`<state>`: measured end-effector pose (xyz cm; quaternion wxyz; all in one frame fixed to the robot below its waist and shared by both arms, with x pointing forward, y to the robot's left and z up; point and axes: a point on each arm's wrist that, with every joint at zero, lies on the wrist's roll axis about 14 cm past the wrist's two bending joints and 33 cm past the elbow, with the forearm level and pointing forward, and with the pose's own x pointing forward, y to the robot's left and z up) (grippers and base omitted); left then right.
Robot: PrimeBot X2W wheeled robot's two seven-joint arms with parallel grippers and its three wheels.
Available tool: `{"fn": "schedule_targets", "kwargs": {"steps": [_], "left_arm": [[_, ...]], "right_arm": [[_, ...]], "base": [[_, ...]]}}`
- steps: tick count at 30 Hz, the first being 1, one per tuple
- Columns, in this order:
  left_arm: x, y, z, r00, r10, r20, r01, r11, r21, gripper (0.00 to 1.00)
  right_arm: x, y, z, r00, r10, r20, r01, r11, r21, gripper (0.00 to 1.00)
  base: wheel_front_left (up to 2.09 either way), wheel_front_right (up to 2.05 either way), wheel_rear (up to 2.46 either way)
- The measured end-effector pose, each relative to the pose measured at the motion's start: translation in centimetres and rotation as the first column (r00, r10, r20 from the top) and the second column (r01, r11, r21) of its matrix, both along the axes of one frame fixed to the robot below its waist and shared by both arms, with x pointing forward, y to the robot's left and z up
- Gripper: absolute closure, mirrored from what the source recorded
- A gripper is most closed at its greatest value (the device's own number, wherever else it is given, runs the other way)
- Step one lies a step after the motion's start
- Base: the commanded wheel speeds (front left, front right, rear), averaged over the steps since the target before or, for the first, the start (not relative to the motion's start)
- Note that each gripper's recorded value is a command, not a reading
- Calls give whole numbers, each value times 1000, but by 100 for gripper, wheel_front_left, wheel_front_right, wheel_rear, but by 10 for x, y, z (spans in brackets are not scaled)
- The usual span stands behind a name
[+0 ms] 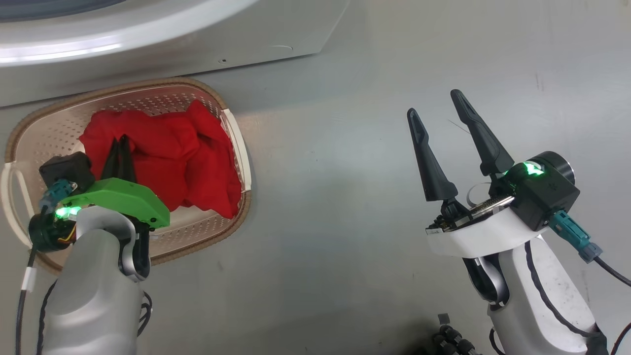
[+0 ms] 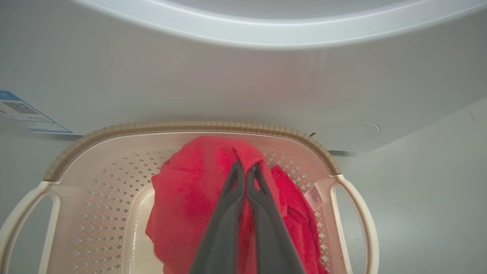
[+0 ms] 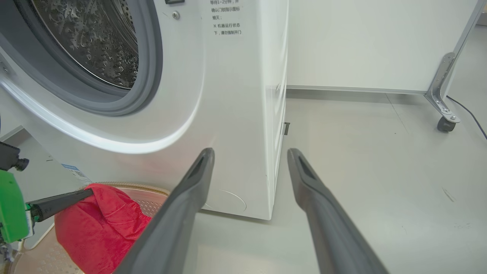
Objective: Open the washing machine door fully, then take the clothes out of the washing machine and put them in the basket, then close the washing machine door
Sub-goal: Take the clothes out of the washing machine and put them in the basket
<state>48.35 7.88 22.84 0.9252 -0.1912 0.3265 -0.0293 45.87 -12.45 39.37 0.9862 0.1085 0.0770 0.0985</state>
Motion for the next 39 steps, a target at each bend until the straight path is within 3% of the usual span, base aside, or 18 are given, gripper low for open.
{"fn": "schedule_targets", "kwargs": {"steps": [2, 3, 4, 5, 6, 18, 24, 31, 39], "left_arm": [[-2, -4, -10, 1000, -5, -28, 5, 1000, -5, 95], [-2, -6, -14, 999, -8, -40, 8, 1000, -6, 69], [-3, -8, -18, 999, -11, -51, 11, 1000, -8, 55], [-4, -9, -21, 998, -14, -61, 14, 1000, -8, 24], [-5, -11, -24, 997, -18, -70, 17, 1000, -7, 0], [-8, -9, -29, 996, -32, -85, 34, 999, 28, 0], [-1, -8, -13, 996, -82, -22, 84, 994, 65, 0], [22, -6, 29, 989, -94, 111, 85, 993, 81, 0], [46, 2, 100, 946, -82, 314, 52, 993, 103, 0]], "right_arm": [[0, -4, -5, 1000, -6, -11, 6, 1000, -5, 0], [0, -5, -7, 1000, -10, -17, 10, 1000, -8, 0], [0, -7, -9, 1000, -14, -21, 13, 1000, -10, 0], [0, -8, -10, 1000, -16, -24, 16, 1000, -12, 0], [1, -9, -10, 1000, -19, -24, 18, 1000, -13, 0], [0, -13, -7, 999, -34, -26, 34, 999, -4, 0], [1, -19, 0, 999, -51, -8, 51, 999, -10, 0], [3, -26, 14, 997, -74, 26, 74, 997, -12, 0], [-2, -23, 27, 996, -70, 50, 70, 997, -10, 0]], "base": [[0, 0, 0], [0, 0, 0], [0, 0, 0], [0, 0, 0], [0, 0, 0], [0, 0, 0], [0, 0, 0], [0, 0, 0], [0, 0, 0]]}}
